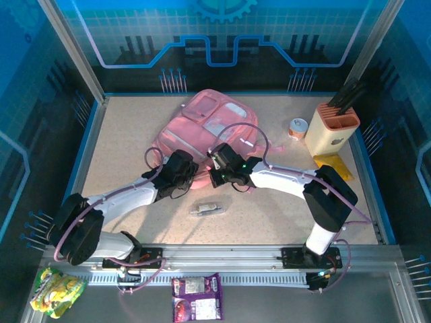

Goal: Pack the student bag

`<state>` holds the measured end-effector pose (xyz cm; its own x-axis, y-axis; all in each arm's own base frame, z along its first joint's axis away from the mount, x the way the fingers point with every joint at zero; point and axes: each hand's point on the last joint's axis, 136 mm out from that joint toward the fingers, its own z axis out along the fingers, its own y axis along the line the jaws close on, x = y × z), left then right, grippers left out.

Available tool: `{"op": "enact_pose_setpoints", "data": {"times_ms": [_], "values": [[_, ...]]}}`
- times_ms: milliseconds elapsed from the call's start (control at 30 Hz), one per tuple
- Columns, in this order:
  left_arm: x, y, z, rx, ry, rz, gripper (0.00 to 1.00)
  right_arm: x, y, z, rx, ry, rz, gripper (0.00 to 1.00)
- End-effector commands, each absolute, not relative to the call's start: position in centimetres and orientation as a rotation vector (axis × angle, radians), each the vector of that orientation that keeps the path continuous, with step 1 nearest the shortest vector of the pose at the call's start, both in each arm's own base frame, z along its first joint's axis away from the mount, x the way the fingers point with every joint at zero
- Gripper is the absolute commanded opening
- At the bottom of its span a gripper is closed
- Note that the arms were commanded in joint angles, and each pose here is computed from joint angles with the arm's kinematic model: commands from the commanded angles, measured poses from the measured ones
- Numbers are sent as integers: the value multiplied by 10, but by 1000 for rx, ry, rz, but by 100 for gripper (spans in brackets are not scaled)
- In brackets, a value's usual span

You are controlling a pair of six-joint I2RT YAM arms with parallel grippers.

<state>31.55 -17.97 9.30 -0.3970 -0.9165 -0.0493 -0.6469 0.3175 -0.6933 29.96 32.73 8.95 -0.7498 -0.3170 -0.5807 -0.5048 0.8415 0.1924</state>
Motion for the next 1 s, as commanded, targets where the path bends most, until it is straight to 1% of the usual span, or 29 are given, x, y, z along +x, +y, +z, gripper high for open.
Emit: {"op": "enact_pose_setpoints", "data": {"times_ms": [0,133,233,367,533,667,767,900,933,967], "values": [[331,-178,105,-1383,2070,-809,27,295,341,99,-644,2439,499,0],[332,-169,110,-1356,2071,-728,9,303,327,102,-626,2439,408,0],[329,-160,114,-1336,2058,-700,0,309,312,104,-601,2430,364,0],[324,-143,120,-1314,2038,-686,0,323,282,109,-523,2441,276,0],[319,-117,129,-1273,2065,-614,0,348,254,106,-441,2463,231,0],[322,-104,125,-1281,2073,-673,0,368,242,115,-402,2431,183,0],[322,-101,125,-1257,2093,-673,0,374,248,118,-402,2437,230,0],[327,-112,132,-1192,2124,-719,0,363,270,127,-447,2415,350,0],[329,-114,134,-1175,2135,-726,0,359,276,130,-458,2406,387,2],[331,-117,136,-1149,2147,-733,0,355,282,133,-473,2398,421,11]]}}
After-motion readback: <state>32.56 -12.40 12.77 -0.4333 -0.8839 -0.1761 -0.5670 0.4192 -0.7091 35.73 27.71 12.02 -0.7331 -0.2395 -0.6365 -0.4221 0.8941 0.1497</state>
